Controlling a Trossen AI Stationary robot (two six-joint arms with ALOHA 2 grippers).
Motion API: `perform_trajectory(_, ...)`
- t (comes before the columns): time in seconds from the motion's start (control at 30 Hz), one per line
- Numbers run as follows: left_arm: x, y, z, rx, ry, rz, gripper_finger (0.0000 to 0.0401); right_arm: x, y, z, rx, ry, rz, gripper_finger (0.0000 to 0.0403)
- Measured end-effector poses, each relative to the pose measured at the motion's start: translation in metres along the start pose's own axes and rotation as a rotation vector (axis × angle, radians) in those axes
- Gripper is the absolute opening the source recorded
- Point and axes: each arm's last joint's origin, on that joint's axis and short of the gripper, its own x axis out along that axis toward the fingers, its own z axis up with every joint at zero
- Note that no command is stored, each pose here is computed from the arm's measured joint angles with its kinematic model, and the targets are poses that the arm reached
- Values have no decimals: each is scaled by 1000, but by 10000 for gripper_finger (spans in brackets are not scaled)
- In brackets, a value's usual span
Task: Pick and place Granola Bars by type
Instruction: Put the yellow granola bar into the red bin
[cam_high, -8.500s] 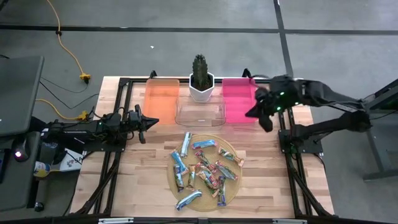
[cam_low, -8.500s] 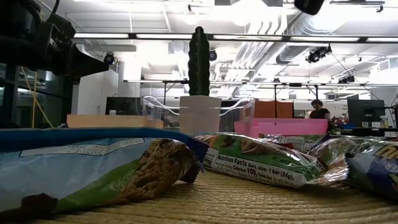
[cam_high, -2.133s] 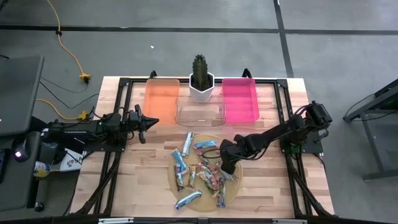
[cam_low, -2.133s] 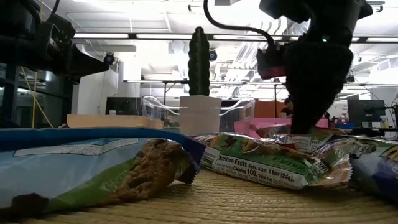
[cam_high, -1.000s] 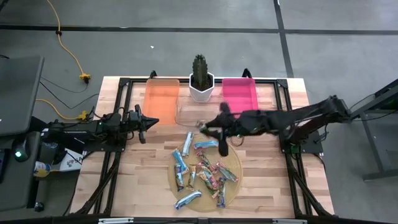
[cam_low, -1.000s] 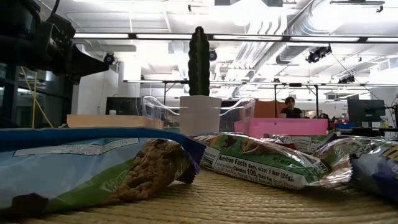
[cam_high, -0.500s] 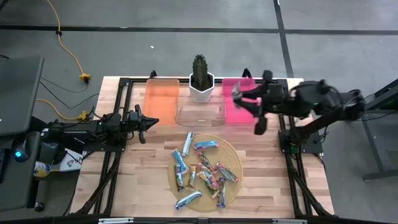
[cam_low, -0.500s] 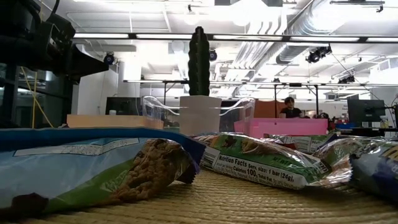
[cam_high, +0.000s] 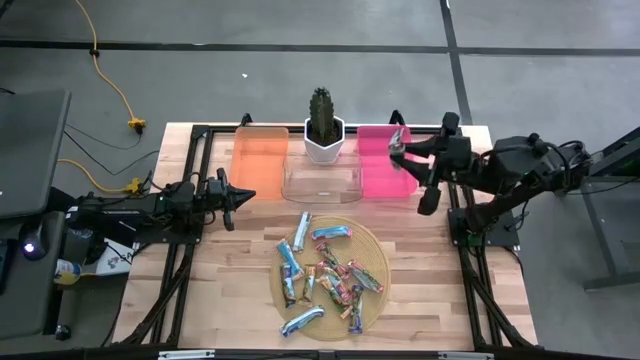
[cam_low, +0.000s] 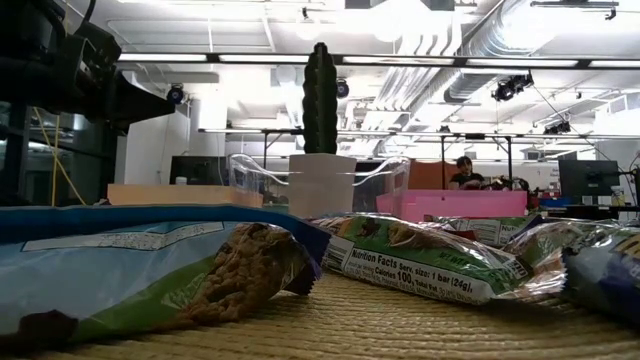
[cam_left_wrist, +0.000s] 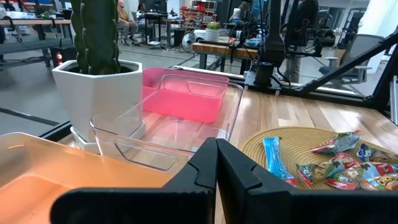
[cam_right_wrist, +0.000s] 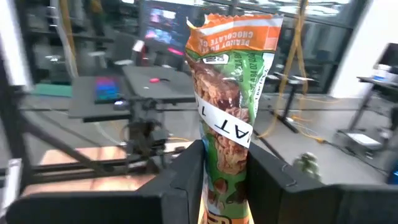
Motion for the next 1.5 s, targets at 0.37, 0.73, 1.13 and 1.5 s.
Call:
perform_trajectory(0.37, 0, 0, 0, 0, 0, 0, 1, 9, -14, -9, -10, 66, -478, 89)
perform_trajectory(0.73, 0, 0, 0, 0, 0, 0, 1, 50, -51, -32, 152, 121, -781, 89)
perform_trajectory(1.13, 0, 0, 0, 0, 0, 0, 1, 98, -130, -88, 391, 413, -928, 89)
perform_trajectory(1.5, 0, 0, 0, 0, 0, 0, 1, 162, -177, -171, 522, 856, -854, 89)
